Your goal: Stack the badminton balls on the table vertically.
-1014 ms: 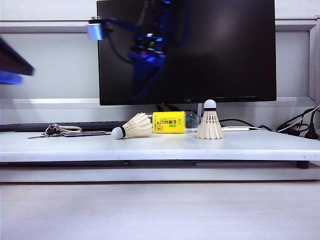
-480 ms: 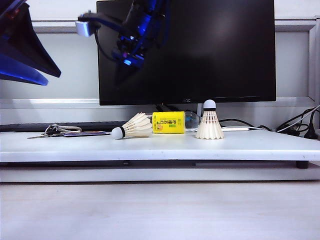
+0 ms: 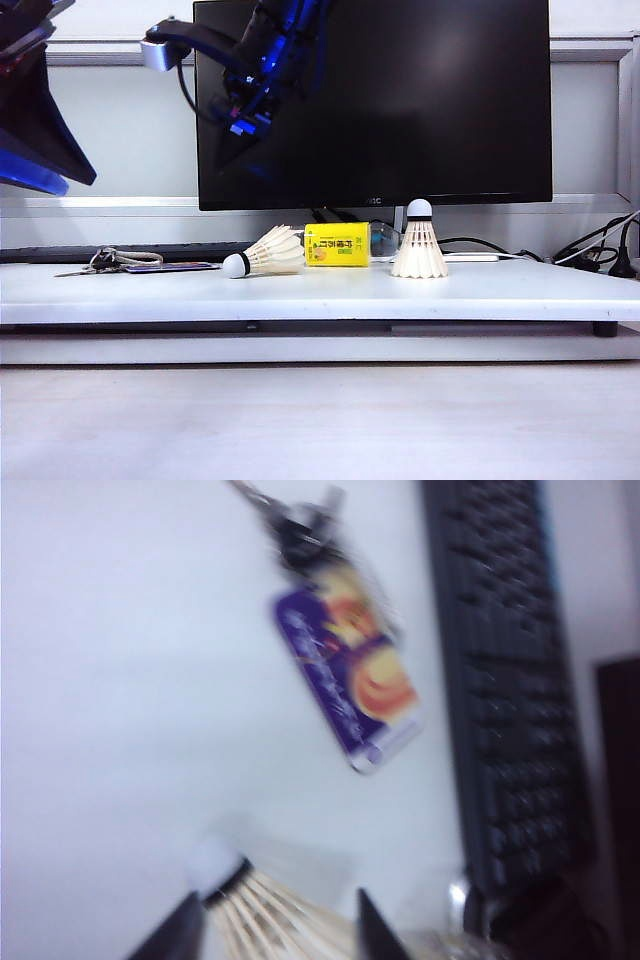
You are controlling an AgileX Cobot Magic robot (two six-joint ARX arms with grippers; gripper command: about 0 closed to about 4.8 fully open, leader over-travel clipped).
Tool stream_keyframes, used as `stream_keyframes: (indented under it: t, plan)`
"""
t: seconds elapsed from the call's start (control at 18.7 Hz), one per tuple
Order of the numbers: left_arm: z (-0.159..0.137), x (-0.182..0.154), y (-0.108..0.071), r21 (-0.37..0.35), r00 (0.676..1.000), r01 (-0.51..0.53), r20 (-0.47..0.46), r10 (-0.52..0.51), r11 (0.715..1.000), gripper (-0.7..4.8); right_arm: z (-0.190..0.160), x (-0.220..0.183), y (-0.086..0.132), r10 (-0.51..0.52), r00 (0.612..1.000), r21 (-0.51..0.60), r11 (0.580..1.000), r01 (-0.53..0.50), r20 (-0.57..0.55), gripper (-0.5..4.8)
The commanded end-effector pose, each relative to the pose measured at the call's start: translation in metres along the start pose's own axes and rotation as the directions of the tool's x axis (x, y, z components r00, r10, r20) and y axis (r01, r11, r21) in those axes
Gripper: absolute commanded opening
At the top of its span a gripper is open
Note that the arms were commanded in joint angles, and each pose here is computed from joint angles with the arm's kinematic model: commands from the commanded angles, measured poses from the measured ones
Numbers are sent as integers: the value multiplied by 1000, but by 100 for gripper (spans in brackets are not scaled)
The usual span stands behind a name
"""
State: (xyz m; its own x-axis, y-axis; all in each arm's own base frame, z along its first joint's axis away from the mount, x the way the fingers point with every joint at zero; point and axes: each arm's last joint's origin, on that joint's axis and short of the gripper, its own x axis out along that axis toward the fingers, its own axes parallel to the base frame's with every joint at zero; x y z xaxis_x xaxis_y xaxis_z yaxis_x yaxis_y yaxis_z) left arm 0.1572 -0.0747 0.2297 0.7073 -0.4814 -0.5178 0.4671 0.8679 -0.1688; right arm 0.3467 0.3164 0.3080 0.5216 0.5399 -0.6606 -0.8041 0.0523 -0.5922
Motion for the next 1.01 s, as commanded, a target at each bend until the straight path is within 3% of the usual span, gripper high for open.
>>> stream_keyframes:
  t: [0.05,0.32,0.75,1.01]
  plan:
    - [3,-1,0,27,1000,-3,15,2,1000,154,-1,8,3,8,999,-4,1000,-8,-34,212]
    - [3,-1,0,34,1000,-2,15,1,999,154,-18,27,11,131,977,22,991,-129,-168,212]
    - [1,-1,-1,30,1000,9,-7,-9,1000,154,-15,31,12,126,980,-18,991,-130,-154,212]
    - [0,-1,-1,30,999,37,-11,-36,999,154,-14,52,24,145,972,-83,983,-162,-186,213]
